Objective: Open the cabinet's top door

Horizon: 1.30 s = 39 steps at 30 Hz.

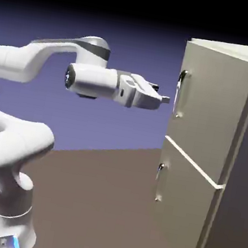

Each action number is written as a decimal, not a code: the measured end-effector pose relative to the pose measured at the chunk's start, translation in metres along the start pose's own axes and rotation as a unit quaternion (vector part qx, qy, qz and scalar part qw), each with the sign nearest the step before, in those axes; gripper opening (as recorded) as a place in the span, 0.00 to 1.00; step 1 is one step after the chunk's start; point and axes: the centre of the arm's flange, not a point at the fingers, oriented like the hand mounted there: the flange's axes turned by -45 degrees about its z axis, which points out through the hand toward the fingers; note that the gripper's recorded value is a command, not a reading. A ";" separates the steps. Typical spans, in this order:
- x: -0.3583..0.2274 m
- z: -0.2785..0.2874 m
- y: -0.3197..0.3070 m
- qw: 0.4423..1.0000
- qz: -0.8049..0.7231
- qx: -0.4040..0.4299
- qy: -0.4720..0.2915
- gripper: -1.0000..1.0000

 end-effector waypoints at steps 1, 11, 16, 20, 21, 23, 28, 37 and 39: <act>-0.003 0.002 -0.001 1.000 -0.006 -0.001 0.009 0.50; -0.004 0.056 -0.001 1.000 -0.013 -0.002 0.022 0.00; -0.005 0.018 0.024 0.997 -0.015 0.076 0.021 0.00; -0.006 -0.006 0.047 0.991 -0.016 0.133 0.020 0.00; -0.006 -0.012 0.052 0.989 -0.017 0.147 0.020 0.00; -0.006 -0.022 0.064 0.985 -0.017 0.172 0.019 0.00; -0.006 -0.043 0.092 0.972 -0.018 0.232 0.018 0.00; -0.006 -0.073 0.151 0.939 -0.020 0.342 0.016 0.00; -0.006 -0.077 0.165 0.931 -0.021 0.365 0.016 0.00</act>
